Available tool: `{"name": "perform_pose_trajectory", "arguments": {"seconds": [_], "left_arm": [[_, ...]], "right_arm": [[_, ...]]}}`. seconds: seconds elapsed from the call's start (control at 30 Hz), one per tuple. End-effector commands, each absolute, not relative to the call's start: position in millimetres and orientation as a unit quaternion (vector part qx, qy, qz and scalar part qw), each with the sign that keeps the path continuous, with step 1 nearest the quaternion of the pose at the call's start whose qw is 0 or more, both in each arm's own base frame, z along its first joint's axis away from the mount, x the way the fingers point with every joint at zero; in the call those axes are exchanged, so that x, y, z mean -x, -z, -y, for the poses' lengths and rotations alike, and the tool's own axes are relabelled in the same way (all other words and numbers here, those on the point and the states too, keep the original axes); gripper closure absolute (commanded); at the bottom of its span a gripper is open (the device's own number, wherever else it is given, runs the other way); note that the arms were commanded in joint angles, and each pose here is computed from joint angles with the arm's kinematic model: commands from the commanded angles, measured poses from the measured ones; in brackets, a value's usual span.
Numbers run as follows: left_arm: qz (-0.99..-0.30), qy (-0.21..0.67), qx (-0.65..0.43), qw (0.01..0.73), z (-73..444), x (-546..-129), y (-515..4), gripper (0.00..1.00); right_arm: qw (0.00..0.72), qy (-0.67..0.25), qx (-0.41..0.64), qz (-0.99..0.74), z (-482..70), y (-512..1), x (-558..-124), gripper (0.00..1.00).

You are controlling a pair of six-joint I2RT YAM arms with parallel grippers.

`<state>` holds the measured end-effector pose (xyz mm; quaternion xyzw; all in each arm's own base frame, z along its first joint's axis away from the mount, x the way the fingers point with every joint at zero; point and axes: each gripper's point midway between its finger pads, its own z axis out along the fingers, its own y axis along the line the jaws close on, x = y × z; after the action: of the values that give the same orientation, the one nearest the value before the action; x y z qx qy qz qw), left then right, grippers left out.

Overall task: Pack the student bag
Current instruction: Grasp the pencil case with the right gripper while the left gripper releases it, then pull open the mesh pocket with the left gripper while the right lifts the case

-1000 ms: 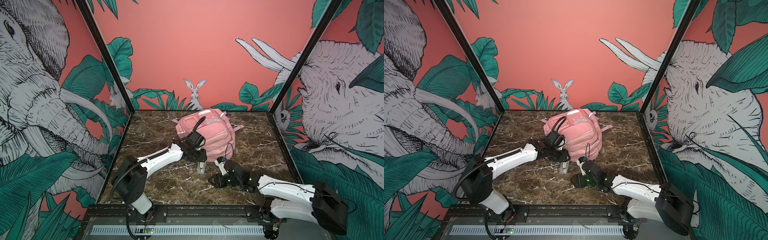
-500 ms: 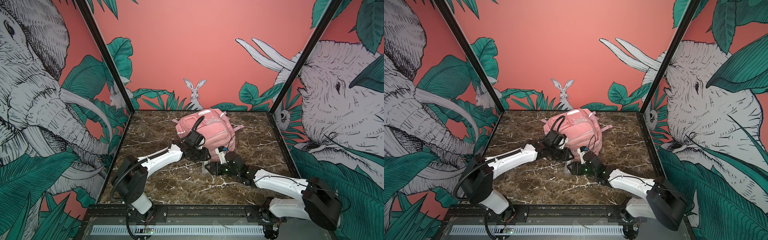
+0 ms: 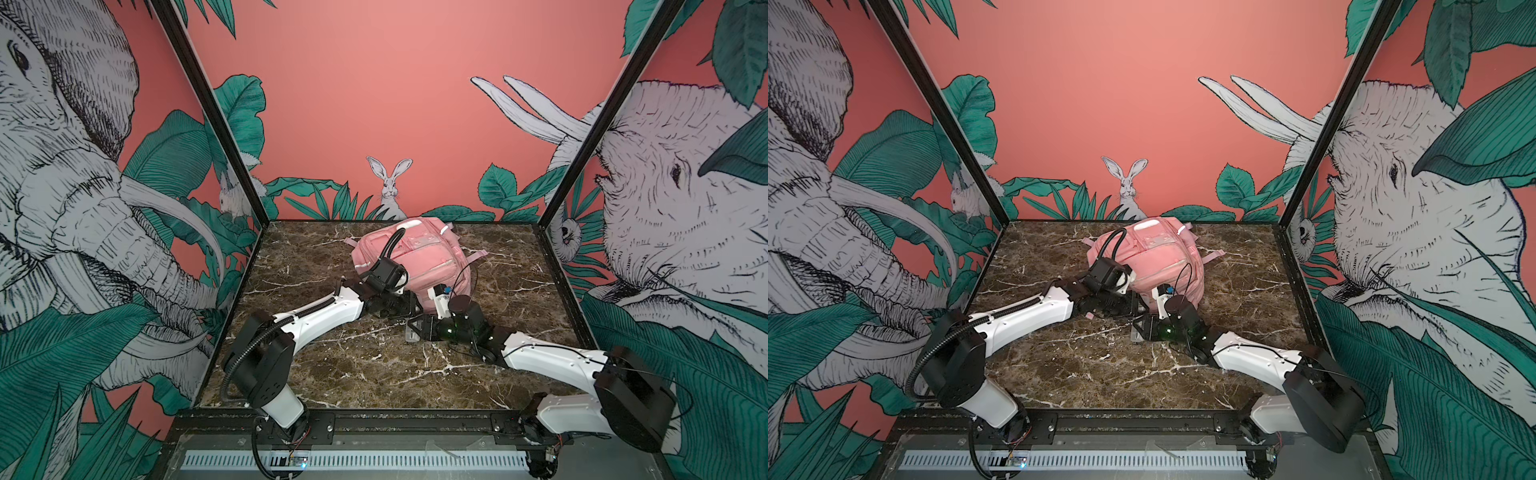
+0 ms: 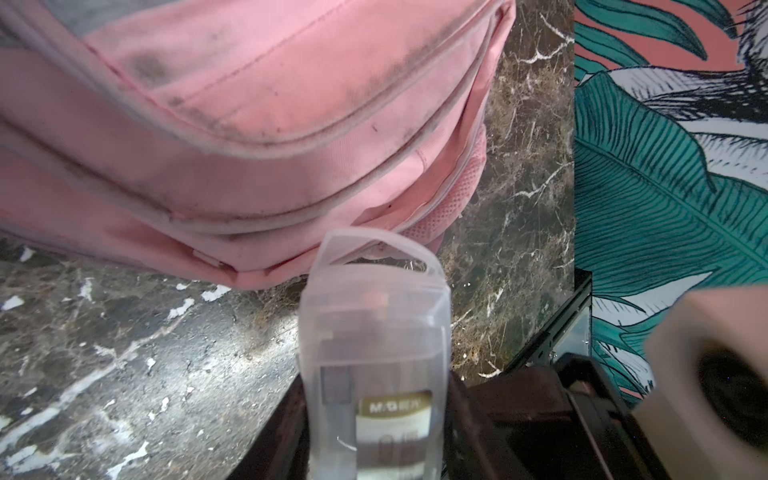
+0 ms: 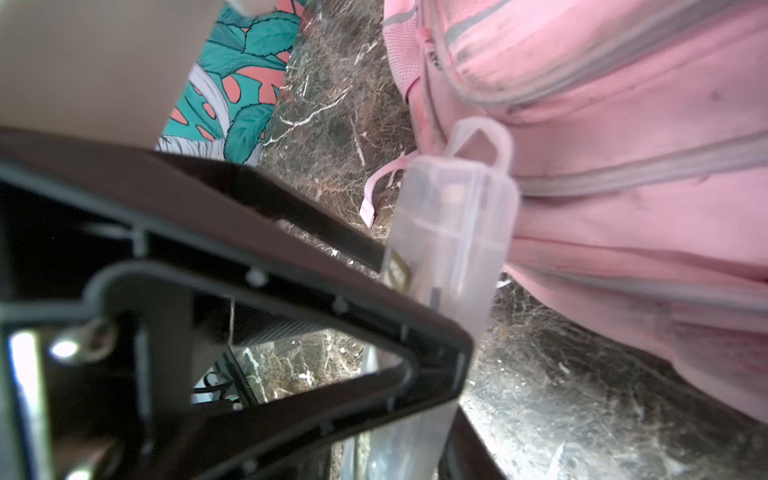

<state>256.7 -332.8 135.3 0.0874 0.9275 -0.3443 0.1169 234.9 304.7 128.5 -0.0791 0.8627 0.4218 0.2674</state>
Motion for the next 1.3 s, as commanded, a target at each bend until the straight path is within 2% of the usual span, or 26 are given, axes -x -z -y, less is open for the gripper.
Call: {"name": "perform_pose_trajectory", "arguments": {"seconds": [0.0,0.1,0.17,0.27,0.4,0.5,0.73,0.87,1.03,1.27], "left_arm": [[-0.919,0.362,-0.09,0.124,334,-255,-148,0.54],[-0.919,0.365,-0.089,0.121,334,-255,-147,0.53],[-0.919,0.365,-0.089,0.121,334,-255,-147,0.51],[-0.919,0.364,-0.089,0.122,332,-257,-147,0.47],[-0.922,0.355,-0.087,0.132,320,-266,-149,0.31],[-0.926,0.331,-0.086,0.16,300,-285,-159,0.27],[-0.932,0.261,-0.133,0.215,280,-323,-188,0.27],[-0.93,0.234,-0.161,0.232,288,-347,-195,0.28],[-0.932,0.186,-0.205,0.234,295,-370,-190,0.37],[-0.908,0.083,-0.315,0.264,326,-375,-192,0.39]], "right_arm": [[0.289,-0.452,0.087,-0.839,-316,-153,-242,0.73],[0.291,-0.451,0.085,-0.84,-315,-154,-244,0.85],[0.29,-0.449,0.083,-0.841,-314,-153,-245,0.89],[0.292,-0.451,0.082,-0.84,-314,-155,-245,0.9],[0.293,-0.446,0.08,-0.842,-310,-157,-246,0.9],[0.296,-0.436,0.077,-0.846,-303,-158,-247,0.9],[0.3,-0.409,0.043,-0.861,-263,-161,-258,0.9],[0.303,-0.403,0.011,-0.863,-237,-171,-270,0.91],[0.311,-0.407,-0.048,-0.858,-205,-179,-288,0.92],[0.309,-0.437,-0.126,-0.835,-174,-179,-307,0.92]]}}
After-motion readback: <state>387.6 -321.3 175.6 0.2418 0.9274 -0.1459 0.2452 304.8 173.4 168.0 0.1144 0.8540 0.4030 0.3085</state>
